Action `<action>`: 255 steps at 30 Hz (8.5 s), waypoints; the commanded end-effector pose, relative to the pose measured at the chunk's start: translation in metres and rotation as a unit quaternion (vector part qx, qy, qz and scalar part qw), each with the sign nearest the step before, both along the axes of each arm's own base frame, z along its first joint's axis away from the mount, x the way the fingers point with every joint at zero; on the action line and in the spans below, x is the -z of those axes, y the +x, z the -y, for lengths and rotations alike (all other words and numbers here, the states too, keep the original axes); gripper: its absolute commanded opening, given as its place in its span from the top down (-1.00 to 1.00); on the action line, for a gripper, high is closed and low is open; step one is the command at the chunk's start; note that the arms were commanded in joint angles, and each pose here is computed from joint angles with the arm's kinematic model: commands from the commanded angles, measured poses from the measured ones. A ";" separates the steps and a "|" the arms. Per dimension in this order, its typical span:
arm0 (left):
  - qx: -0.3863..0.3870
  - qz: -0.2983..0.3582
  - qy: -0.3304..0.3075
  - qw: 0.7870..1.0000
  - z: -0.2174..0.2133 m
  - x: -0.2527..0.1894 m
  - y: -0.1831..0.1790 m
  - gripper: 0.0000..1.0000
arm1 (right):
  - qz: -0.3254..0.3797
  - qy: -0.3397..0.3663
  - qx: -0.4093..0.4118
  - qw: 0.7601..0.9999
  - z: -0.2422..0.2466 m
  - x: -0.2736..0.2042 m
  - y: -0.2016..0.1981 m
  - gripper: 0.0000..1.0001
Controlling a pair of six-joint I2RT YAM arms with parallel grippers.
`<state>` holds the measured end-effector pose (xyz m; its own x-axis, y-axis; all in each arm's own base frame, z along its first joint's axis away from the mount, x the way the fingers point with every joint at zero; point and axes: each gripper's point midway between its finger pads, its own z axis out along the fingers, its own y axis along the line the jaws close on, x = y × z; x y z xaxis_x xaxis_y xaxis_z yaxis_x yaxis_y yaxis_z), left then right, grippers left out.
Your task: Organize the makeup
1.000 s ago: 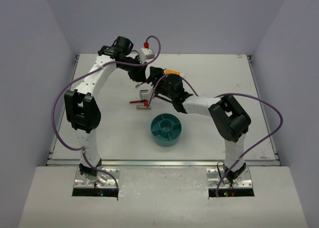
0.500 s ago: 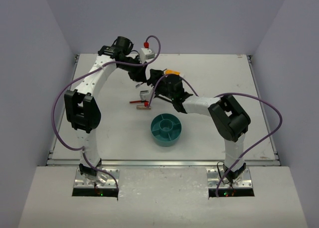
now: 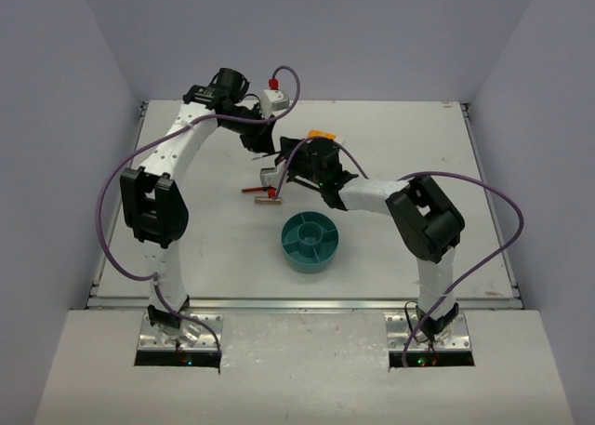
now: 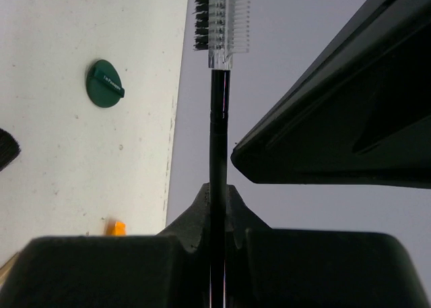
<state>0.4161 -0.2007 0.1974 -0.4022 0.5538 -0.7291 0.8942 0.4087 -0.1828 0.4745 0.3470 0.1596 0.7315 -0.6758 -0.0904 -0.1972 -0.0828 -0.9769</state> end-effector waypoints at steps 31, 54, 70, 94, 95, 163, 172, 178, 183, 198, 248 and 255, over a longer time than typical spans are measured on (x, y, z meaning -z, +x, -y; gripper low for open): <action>-0.363 0.154 -0.009 0.919 -0.131 -0.092 0.078 -1.00 | -0.568 0.388 -0.131 0.714 0.062 -0.088 -0.179 1.00; -0.248 0.083 -0.052 0.964 -0.083 -0.039 0.007 -0.86 | -0.594 0.437 -0.221 0.638 0.028 -0.052 -0.227 1.00; -0.097 0.088 -0.098 0.986 -0.036 -0.070 -0.041 -0.75 | -0.592 0.424 -0.264 0.633 0.011 -0.063 -0.222 1.00; -0.094 0.110 -0.090 0.985 -0.039 -0.078 -0.040 -0.76 | -0.598 0.419 -0.264 0.630 -0.004 -0.042 -0.233 1.00; -0.094 0.110 -0.090 0.985 -0.039 -0.079 -0.041 -0.76 | -0.598 0.418 -0.262 0.631 -0.003 -0.041 -0.233 1.00; -0.279 0.083 0.051 0.955 -0.112 -0.005 0.016 -1.00 | -0.592 0.324 0.460 0.577 0.148 0.069 0.057 -0.12; -0.283 0.071 0.047 0.955 -0.114 0.004 0.020 -1.00 | -0.585 0.292 0.460 0.601 0.150 0.117 0.068 -0.01; -0.283 0.060 0.048 0.956 -0.113 0.010 0.018 -1.00 | -0.590 0.274 0.448 0.613 0.147 0.130 0.067 0.08; -0.285 0.053 0.048 0.956 -0.113 0.015 0.016 -1.00 | -0.591 0.264 0.457 0.610 0.150 0.144 0.065 0.13; -0.298 0.061 0.057 0.951 -0.122 0.015 0.015 -1.00 | -0.591 0.214 0.489 0.605 0.155 0.188 0.055 0.27; -0.267 0.075 0.028 0.961 -0.110 0.000 0.020 -1.00 | -0.488 0.403 -0.219 0.742 0.031 -0.148 -0.162 1.00; -0.261 0.067 0.024 0.963 -0.107 0.001 0.016 -1.00 | -0.520 0.409 -0.273 0.698 0.036 -0.132 -0.214 1.00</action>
